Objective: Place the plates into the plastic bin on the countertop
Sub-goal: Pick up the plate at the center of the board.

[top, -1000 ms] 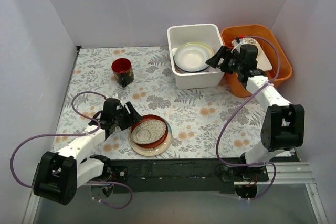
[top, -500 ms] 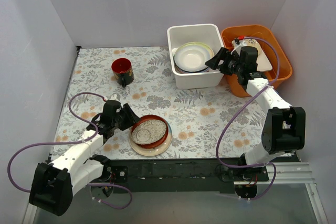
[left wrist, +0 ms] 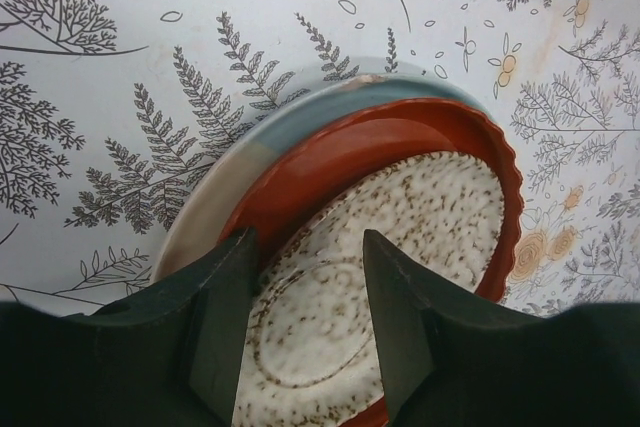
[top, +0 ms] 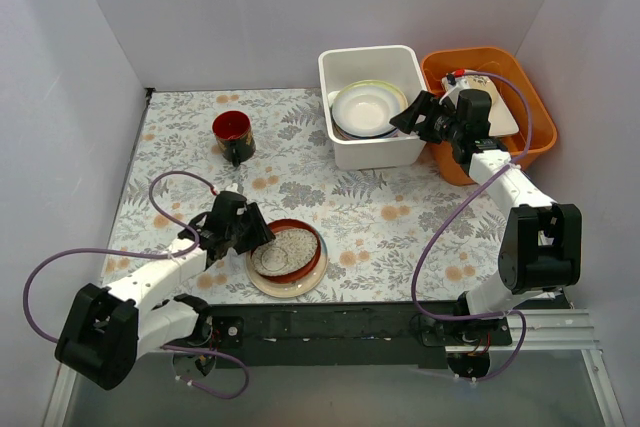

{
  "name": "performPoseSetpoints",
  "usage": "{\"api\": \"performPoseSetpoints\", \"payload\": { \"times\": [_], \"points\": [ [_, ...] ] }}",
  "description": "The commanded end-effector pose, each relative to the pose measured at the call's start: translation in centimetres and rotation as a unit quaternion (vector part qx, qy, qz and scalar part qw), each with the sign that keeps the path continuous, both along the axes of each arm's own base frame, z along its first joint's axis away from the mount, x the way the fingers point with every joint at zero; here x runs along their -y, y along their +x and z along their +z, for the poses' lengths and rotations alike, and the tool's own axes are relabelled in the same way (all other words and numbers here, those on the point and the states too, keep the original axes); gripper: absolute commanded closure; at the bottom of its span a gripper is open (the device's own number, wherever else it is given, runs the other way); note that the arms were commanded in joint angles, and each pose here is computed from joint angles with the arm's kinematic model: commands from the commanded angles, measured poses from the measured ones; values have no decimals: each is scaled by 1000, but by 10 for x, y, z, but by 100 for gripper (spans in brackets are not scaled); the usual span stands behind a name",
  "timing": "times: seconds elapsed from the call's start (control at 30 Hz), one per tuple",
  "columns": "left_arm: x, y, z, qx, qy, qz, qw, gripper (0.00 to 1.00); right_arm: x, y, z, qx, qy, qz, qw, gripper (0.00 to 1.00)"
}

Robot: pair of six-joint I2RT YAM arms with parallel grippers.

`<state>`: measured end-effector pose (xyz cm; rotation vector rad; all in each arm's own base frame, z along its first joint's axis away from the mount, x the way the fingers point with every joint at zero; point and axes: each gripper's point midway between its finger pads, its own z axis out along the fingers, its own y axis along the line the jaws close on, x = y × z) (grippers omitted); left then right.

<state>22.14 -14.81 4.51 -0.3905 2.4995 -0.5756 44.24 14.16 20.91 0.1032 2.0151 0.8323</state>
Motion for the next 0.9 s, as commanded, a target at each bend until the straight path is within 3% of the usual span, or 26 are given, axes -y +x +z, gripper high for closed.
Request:
{"api": "performPoseSetpoints", "payload": {
  "times": [0.0, 0.13, 0.23, 0.27, 0.47, 0.87],
  "points": [
    [1, 4, 1, 1, 12, -5, 1000, 54, -4, -9, -1, 1, -2, 14, 1000, 16],
    [6, 0, -4, -9, 10, -18, 1000, 58, -4, -9, 0, 2, -2, 14, 1000, 16],
    [9, -2, -6, -12, 7, -26, 1000, 73, -4, -10, -2, 1, 1, 15, 1000, 16],
    [10, -2, -6, -13, 9, -27, 1000, 83, -4, -10, -2, 0, 0, 15, 1000, 16],
    [11, -2, -10, -21, 12, -32, 999, 100, -5, -12, -4, -2, 1, 17, 1000, 16],
    [12, 4, 10, 15, -3, -25, 1000, 100, -8, -28, 2, 4, 5, 26, 1000, 17]
  ]
}}
